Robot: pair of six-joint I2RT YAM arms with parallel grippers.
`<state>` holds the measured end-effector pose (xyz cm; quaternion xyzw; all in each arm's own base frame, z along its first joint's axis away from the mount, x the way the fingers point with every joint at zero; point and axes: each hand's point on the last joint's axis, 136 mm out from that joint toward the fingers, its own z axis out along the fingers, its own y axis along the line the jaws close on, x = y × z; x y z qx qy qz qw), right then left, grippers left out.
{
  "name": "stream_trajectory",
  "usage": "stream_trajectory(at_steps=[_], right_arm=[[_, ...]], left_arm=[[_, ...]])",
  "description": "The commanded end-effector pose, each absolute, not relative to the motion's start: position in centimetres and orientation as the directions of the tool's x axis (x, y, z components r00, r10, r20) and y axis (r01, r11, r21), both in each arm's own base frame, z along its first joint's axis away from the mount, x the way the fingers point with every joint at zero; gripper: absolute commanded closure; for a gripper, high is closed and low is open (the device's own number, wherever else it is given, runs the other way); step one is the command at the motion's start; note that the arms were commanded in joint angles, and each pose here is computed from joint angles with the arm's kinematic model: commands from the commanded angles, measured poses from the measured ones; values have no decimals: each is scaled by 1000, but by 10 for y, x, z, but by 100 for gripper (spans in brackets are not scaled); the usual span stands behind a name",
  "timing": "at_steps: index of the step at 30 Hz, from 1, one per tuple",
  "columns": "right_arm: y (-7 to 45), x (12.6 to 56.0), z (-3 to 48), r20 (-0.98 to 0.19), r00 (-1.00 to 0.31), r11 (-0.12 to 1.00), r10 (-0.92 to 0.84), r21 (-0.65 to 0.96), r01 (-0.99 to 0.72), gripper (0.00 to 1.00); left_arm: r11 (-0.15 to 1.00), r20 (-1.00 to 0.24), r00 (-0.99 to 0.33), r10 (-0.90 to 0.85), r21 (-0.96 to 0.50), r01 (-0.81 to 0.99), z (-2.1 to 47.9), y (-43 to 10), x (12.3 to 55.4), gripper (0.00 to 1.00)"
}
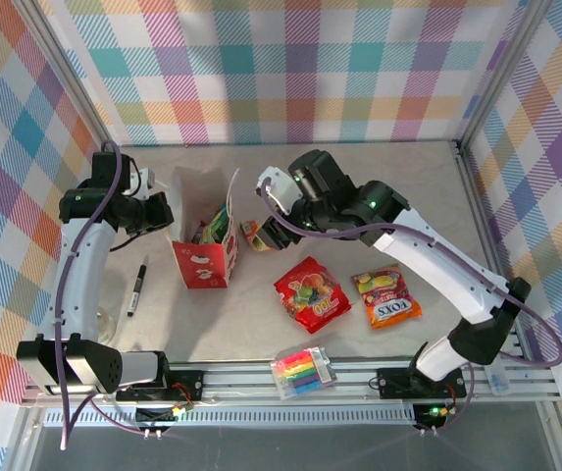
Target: Place the snacks into the paper bag
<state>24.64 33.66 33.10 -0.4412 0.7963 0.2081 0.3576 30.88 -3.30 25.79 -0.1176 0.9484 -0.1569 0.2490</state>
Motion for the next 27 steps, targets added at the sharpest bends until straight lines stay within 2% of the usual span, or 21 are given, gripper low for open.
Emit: stream_trajectory(at_steps=[1,10,20,27], right_arm=[[317,260,339,-781,-417,614,-464,56,-787,33],[291,287,304,-727,-593,686,-346,236,-688,31],[300,311,255,-622,-705,698,-340,335,-633,32],[300,327,207,-505,-797,738,-331,388,-552,33]], left_arm=[[922,-403,-865,-298,-356,-151,252,-31,305,94],[925,-395,-869,-298,-343,-161,252,-29,306,94],[938,-380,-874,-303,-282,-202,244,-17,305,94],[941,-373,-877,-303,-263,-213,242,-15,304,93]])
